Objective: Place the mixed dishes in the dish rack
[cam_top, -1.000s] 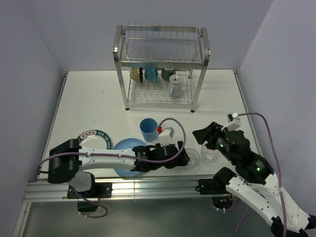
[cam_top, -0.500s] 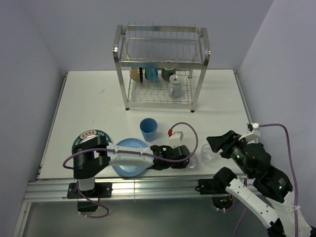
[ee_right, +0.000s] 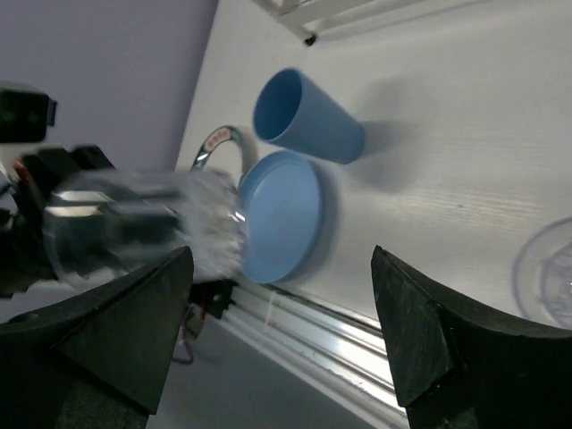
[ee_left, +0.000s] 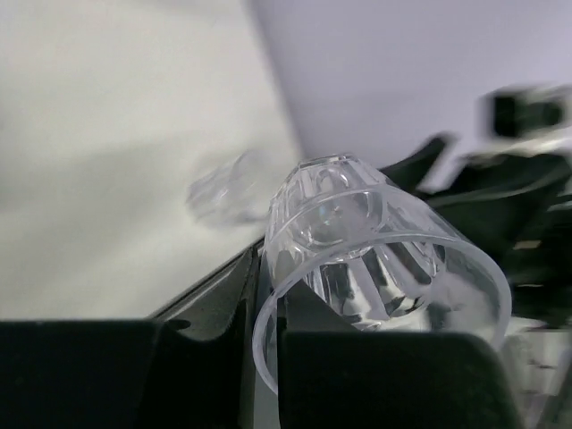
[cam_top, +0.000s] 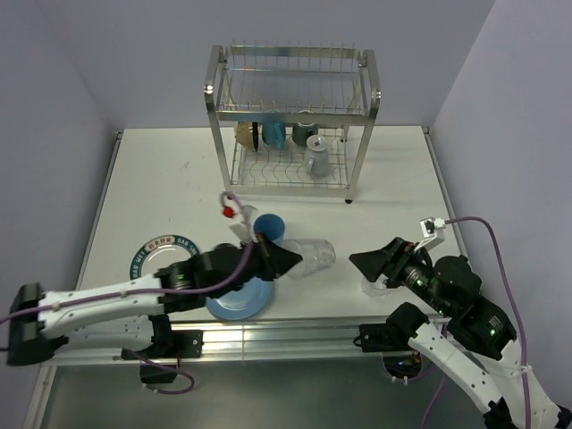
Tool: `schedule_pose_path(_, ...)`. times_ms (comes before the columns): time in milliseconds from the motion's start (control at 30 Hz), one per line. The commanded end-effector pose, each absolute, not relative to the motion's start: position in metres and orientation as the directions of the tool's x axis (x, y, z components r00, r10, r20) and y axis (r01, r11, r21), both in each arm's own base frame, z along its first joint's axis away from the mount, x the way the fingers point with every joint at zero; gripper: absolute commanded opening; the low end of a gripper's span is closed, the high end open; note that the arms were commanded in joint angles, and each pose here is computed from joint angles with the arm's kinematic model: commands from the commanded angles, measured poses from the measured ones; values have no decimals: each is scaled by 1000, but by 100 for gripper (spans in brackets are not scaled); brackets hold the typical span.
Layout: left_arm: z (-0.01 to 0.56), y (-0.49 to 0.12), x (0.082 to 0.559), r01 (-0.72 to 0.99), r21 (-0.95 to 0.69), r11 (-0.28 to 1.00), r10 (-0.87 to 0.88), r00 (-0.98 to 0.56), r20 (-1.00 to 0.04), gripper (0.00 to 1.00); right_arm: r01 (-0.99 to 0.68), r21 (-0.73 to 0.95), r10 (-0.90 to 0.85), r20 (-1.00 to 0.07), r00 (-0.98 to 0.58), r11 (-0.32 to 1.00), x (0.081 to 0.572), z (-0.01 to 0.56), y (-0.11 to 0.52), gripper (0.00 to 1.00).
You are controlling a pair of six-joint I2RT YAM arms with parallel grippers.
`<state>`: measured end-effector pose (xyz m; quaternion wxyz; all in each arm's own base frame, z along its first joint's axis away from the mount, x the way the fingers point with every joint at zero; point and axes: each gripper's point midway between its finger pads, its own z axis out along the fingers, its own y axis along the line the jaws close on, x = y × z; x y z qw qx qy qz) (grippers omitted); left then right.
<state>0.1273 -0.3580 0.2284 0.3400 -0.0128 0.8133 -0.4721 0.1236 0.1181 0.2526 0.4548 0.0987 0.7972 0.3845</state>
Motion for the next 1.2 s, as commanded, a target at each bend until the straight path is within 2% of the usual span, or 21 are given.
schedule_pose_path(0,292,-335,135,431,-849,305,-497,-688,-528,0,-385,781,505,-616,-604,492,110,288,156,91)
schedule_pose_path(33,309,-320,136,452,-856,252,-543,-666,-512,0,-443,787,530,-616,-582,429,111,305,162,92)
schedule_pose_path(67,296,-314,135,458,-854,247,-543,-664,-514,0,-438,813,540,-582,-607,384,111,302,170,93)
schedule_pose_path(100,315,-308,131,493,-855,160,-581,-654,-485,0,-460,826,524,-563,-639,327,106,304,179,93)
schedule_pose_path(133,328,-297,130,514,-852,102,-619,-638,-459,0,-472,850,550,-517,-656,236,108,312,188,93)
schedule_pose_path(167,315,-293,128,513,-854,90,-625,-638,-449,0,-481,859,538,-493,-683,176,105,314,196,93)
schedule_pose_path(200,330,-284,129,535,-845,30,-672,-614,-413,0,-532,843,572,-475,-669,78,104,336,199,93)
schedule_pose_path(233,334,-278,128,541,-841,7,-690,-606,-396,0,-475,880,576,-396,-716,14,108,327,205,93)
schedule_pose_path(300,336,-271,129,566,-824,-17,-722,-577,-381,0,-507,856,619,-345,-705,-99,110,346,204,94)
schedule_pose_path(400,337,-269,133,603,-798,-2,-746,-532,-400,0,-466,877,657,-282,-699,-120,121,345,207,95)
schedule_pose_path(500,352,-270,135,658,-753,3,-773,-476,-420,0,-449,886,657,-272,-703,-114,126,350,215,95)
schedule_pose_path(667,374,-278,139,714,-700,1,-800,-420,-429,0,-437,882,650,-229,-725,-176,131,362,228,95)
schedule_pose_path(1167,373,-298,149,738,-675,-1,-805,-401,-438,0,-498,834,663,-236,-710,-237,137,394,246,97)
